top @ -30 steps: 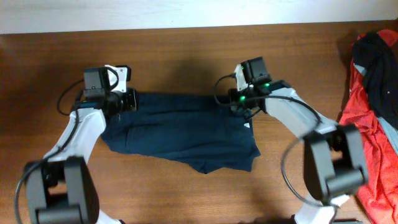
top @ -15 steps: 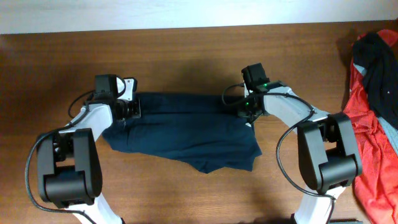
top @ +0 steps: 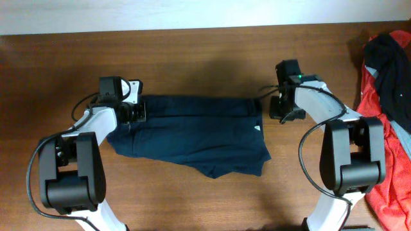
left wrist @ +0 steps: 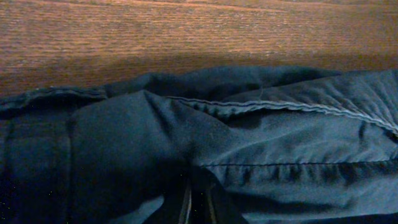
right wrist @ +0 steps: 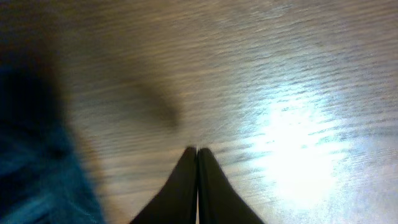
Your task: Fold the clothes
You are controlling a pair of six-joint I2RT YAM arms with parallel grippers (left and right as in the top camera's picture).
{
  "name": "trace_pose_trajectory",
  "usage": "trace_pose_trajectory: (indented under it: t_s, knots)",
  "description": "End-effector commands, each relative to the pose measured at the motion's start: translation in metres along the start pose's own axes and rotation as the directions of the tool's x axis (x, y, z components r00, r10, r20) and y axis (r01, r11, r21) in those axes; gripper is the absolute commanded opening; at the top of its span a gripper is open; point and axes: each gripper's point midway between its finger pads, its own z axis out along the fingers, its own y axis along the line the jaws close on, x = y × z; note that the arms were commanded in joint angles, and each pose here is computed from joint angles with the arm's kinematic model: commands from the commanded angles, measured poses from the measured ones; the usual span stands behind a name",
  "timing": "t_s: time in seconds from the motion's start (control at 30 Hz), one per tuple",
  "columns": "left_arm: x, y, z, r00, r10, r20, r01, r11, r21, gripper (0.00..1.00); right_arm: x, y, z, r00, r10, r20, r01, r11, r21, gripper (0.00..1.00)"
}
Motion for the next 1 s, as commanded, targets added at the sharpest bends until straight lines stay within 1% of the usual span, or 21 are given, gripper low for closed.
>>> trace_pose_trajectory:
  t_s: [0.0, 0.03, 0.13, 0.23, 0.33, 0.4, 0.53, 0.6, 0.67, 0.77, 0.97]
  knots:
    - [0.01, 0.004, 0.003, 1.0, -0.003, -0.029, 0.003, 1.0, -0.005, 0.11, -0.025, 0.05, -0.057, 0.981, -0.137, 0.134, 0.166, 0.957, -0.239, 0.04]
    - [0.004, 0.002, -0.003, 1.0, 0.003, -0.009, -0.003, 1.0, -0.004, 0.11, -0.029, 0.074, -0.08, 0.969, -0.16, 0.188, 0.216, 0.918, -0.332, 0.04]
    - [-0.002, 0.0, -0.009, 1.0, 0.01, 0.013, -0.01, 1.0, -0.005, 0.15, -0.033, 0.095, -0.091, 0.954, -0.181, 0.24, 0.261, 0.895, -0.362, 0.04]
    - [-0.003, 0.0, -0.01, 1.0, 0.011, 0.016, -0.011, 1.0, -0.004, 0.15, -0.032, 0.112, -0.081, 0.947, -0.206, 0.245, 0.287, 0.887, -0.363, 0.04]
    - [-0.002, 0.0, -0.01, 1.0, 0.011, 0.015, -0.01, 1.0, -0.004, 0.15, -0.03, 0.131, -0.06, 0.947, -0.224, 0.231, 0.298, 0.881, -0.368, 0.04]
    - [-0.002, 0.0, -0.01, 1.0, 0.011, 0.015, -0.011, 1.0, -0.004, 0.15, -0.029, 0.132, -0.041, 0.959, -0.204, 0.197, 0.263, 0.9, -0.347, 0.04]
    - [-0.001, 0.0, -0.01, 1.0, 0.01, 0.011, -0.01, 1.0, -0.005, 0.15, -0.027, 0.115, -0.004, 0.98, -0.153, 0.125, 0.18, 0.953, -0.246, 0.04]
    - [-0.001, 0.0, -0.01, 1.0, 0.009, 0.01, -0.009, 1.0, -0.004, 0.15, -0.027, 0.098, 0.009, 0.987, -0.127, 0.101, 0.143, 0.975, -0.172, 0.04]
    - [-0.001, 0.0, -0.01, 1.0, 0.01, 0.011, -0.01, 1.0, -0.005, 0.15, -0.027, 0.075, 0.017, 0.994, -0.075, 0.085, 0.081, 0.994, -0.074, 0.04]
    - [-0.002, 0.0, -0.01, 1.0, 0.01, 0.011, -0.01, 1.0, -0.005, 0.15, -0.028, 0.042, 0.021, 0.997, -0.021, 0.072, 0.019, 0.999, 0.038, 0.04]
    - [-0.001, 0.001, -0.01, 1.0, 0.01, 0.011, -0.01, 1.0, -0.008, 0.15, -0.027, 0.01, 0.025, 0.999, 0.039, 0.032, -0.042, 0.997, 0.069, 0.04]
